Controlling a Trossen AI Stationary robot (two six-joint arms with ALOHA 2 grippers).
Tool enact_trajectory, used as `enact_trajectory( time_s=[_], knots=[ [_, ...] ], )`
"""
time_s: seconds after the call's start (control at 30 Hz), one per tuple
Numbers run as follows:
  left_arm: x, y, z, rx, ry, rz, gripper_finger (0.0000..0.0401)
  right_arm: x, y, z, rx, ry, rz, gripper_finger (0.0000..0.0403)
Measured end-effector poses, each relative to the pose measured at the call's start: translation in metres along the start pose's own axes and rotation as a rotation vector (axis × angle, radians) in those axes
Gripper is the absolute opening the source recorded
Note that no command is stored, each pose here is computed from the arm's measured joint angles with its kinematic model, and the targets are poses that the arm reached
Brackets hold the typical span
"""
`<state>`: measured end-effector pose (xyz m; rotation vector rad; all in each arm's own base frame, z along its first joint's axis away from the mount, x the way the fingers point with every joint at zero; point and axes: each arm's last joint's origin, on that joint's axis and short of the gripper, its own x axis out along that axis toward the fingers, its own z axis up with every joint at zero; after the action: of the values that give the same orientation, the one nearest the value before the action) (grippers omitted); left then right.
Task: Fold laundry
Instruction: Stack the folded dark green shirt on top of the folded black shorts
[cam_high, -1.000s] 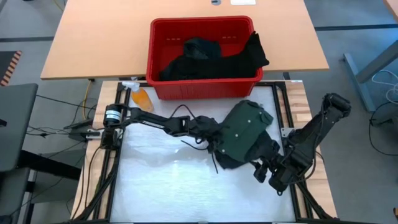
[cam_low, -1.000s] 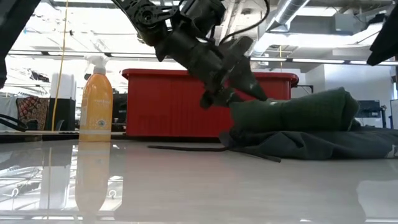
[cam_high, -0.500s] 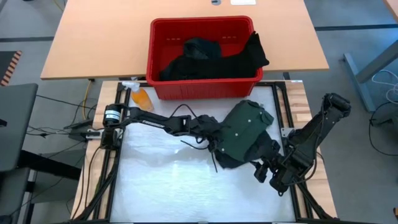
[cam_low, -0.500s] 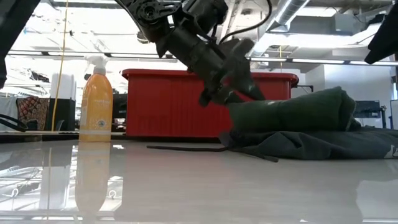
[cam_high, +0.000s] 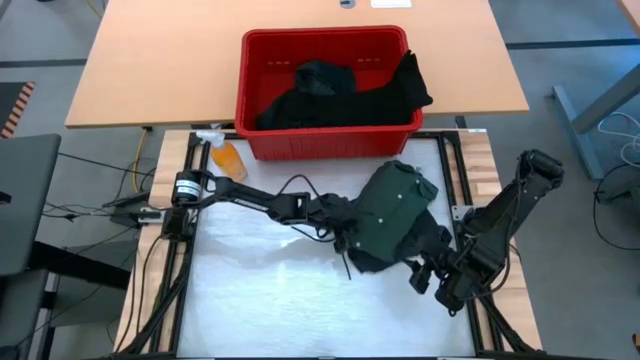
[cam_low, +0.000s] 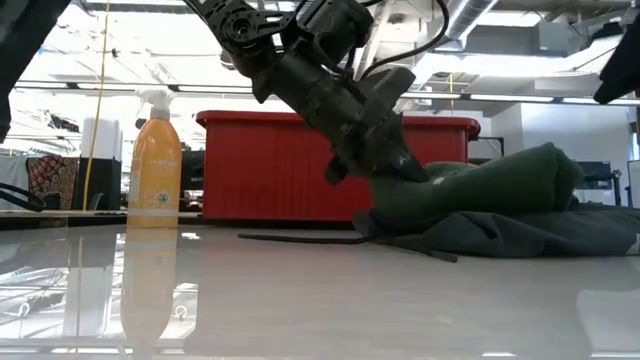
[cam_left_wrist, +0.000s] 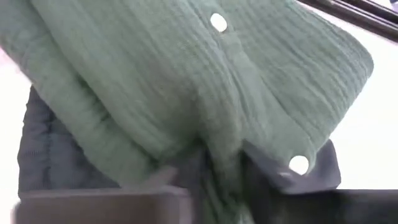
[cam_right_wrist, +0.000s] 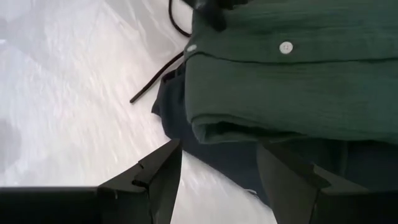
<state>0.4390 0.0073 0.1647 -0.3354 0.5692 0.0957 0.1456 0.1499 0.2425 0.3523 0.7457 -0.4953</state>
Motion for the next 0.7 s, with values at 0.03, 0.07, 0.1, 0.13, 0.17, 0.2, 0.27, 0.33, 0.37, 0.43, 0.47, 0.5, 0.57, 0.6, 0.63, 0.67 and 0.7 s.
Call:
enact_trajectory(
  time_s=[0.03, 0.07, 0.1, 0.13, 0.17, 0.2, 0.27, 0.33, 0.37, 0.43, 0.47, 0.5, 0.57, 0.6, 0.63, 0.67, 0.7],
  knots=[
    [0.000, 0.000, 0.001, -0.001, -0.005, -0.009, 0.0026, 0.000, 0.000, -0.001, -0.005, 0.000, 0.001, 0.0235],
    [0.000, 0.001, 0.002, -0.003, -0.008, -0.025, 0.0016, 0.001, 0.001, -0.001, -0.007, 0.000, -0.002, 0.0235],
    [0.000, 0.001, 0.003, -0.005, -0.012, -0.048, 0.0011, 0.001, 0.001, -0.002, -0.010, 0.001, -0.004, 0.0235],
    [0.000, 0.002, 0.005, -0.010, -0.012, -0.073, 0.0006, 0.002, 0.002, -0.003, -0.012, 0.001, -0.004, 0.0235],
    [-0.001, 0.001, 0.009, -0.013, -0.013, -0.099, 0.0004, 0.002, 0.004, -0.004, -0.021, -0.001, -0.002, 0.0235],
    [-0.001, 0.001, 0.013, -0.013, -0.019, -0.124, 0.0002, 0.003, 0.006, -0.005, -0.039, -0.008, 0.001, 0.0235],
    [-0.003, -0.003, 0.025, -0.001, -0.049, -0.179, 0.0001, 0.007, 0.012, -0.007, -0.100, -0.029, 0.014, 0.0235],
    [-0.005, -0.006, 0.038, 0.012, -0.071, -0.226, 0.0001, 0.011, 0.019, -0.008, -0.186, -0.046, 0.032, 0.0235],
    [-0.007, -0.008, 0.044, 0.022, -0.070, -0.243, 0.0000, 0.013, 0.022, -0.009, -0.233, -0.049, 0.034, 0.0235],
    [-0.009, -0.010, 0.052, 0.043, -0.044, -0.256, 0.0000, 0.016, 0.027, -0.009, -0.309, -0.049, 0.028, 0.0235],
    [-0.011, -0.011, 0.056, 0.054, -0.029, -0.264, 0.0000, 0.017, 0.029, -0.010, -0.342, -0.049, 0.022, 0.0235],
    [-0.014, -0.012, 0.060, 0.065, -0.012, -0.266, 0.0000, 0.018, 0.030, -0.011, -0.377, -0.047, 0.016, 0.0235],
    [-0.019, -0.015, 0.070, 0.089, -0.004, -0.264, 0.0000, 0.021, 0.032, -0.012, -0.452, -0.043, 0.000, 0.0235],
    [-0.023, -0.018, 0.075, 0.102, -0.004, -0.265, 0.0000, 0.023, 0.033, -0.014, -0.507, -0.041, -0.005, 0.0235],
    [-0.028, -0.019, 0.077, 0.109, 0.014, -0.260, 0.0000, 0.024, 0.034, -0.015, -0.554, -0.039, -0.010, 0.0235],
    [-0.030, -0.020, 0.080, 0.115, 0.023, -0.259, 0.0000, 0.025, 0.034, -0.016, -0.585, -0.037, -0.018, 0.0235],
    [-0.032, -0.022, 0.083, 0.120, 0.024, -0.260, 0.0000, 0.027, 0.035, -0.017, -0.603, -0.036, -0.027, 0.0235]
  ],
)
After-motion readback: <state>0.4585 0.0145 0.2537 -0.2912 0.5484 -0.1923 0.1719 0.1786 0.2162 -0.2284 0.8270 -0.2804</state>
